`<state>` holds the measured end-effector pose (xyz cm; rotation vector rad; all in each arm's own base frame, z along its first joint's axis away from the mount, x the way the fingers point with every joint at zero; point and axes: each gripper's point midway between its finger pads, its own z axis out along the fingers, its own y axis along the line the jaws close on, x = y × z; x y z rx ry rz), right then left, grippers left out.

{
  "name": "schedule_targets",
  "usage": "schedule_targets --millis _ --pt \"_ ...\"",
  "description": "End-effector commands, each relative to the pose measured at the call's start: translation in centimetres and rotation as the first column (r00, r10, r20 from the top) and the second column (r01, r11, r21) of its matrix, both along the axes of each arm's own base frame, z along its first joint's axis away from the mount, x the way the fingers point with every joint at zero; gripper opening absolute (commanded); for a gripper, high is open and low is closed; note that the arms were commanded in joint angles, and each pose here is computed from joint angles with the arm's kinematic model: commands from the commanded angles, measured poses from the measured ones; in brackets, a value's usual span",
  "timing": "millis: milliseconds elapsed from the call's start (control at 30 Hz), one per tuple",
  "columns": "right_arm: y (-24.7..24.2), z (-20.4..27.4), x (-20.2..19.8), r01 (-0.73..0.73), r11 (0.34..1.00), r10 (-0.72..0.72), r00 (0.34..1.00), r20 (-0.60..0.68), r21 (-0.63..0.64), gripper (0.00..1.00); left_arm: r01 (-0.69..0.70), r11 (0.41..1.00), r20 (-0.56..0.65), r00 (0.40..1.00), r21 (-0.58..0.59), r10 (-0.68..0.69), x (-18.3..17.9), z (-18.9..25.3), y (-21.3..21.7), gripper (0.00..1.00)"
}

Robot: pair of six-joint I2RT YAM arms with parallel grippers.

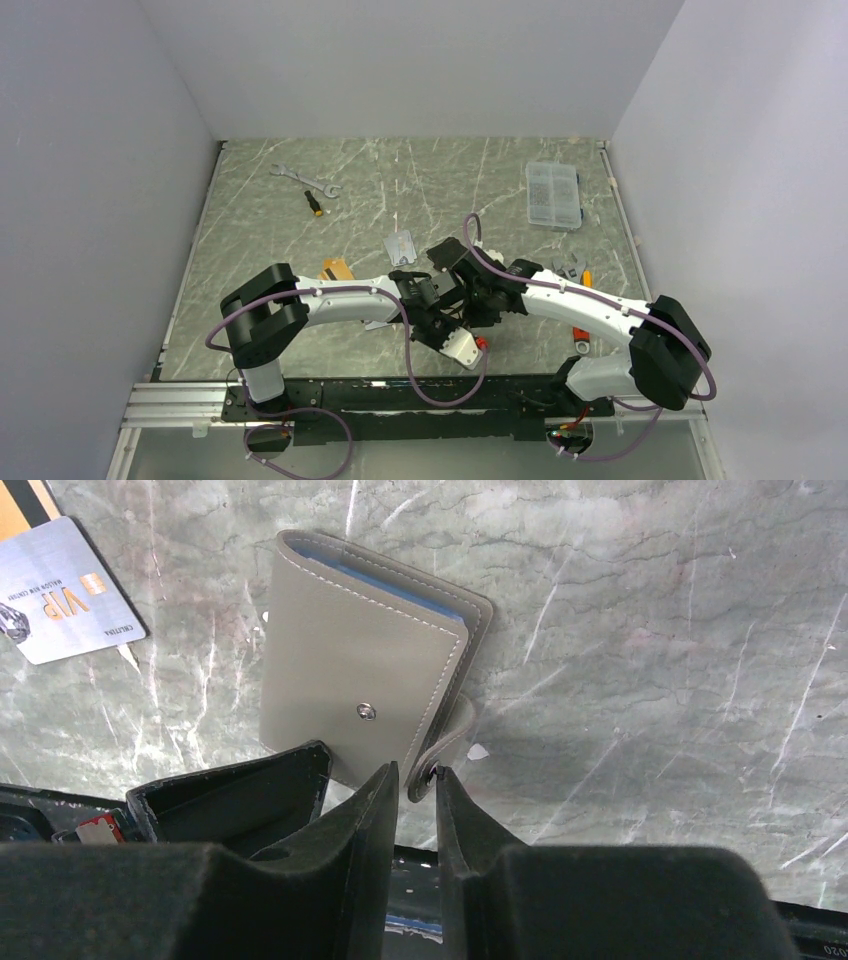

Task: Put the credit cards into the card holder
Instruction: Close the card holder at the center of the board.

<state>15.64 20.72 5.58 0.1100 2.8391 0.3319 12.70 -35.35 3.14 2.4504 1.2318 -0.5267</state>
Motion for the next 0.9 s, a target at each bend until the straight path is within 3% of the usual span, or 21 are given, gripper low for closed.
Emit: schedule_targets --millis 0,300,500,700,867 --pt "-0.3 -0.1 -0.3 0.0 1.0 0.0 1.0 -0.01 -0.014 0.21 0.015 0.999 -0.054 0.998 0.049 -0.012 -1.6 -0.5 1.3 0.26" --pt "-0.6 0.1 -0.1 0.017 1.0 -0.017 1.0 0.006 -0.026 0.01 0.018 0.999 -0.054 0.998 0.05 -0.016 -1.6 -0.5 1.4 0.26" --pt "-0.9 0.6 0.0 0.033 0.999 -0.033 0.999 0.019 -0.029 0.0 0.019 0.998 -0.055 0.998 0.052 -0.017 -1.6 -0.5 1.4 0.26" --pt "1.4 1.5 0.9 0.032 0.991 -0.039 0.998 0.05 0.127 0.0 0.021 0.998 -0.051 0.999 0.054 -0.018 -1.6 -0.5 1.4 0.26" --pt "2.3 0.2 1.3 0.035 0.989 -0.039 0.999 0.025 0.142 0.0 0.024 0.998 -0.048 0.999 0.054 -0.022 -1.7 -0.5 1.3 0.26"
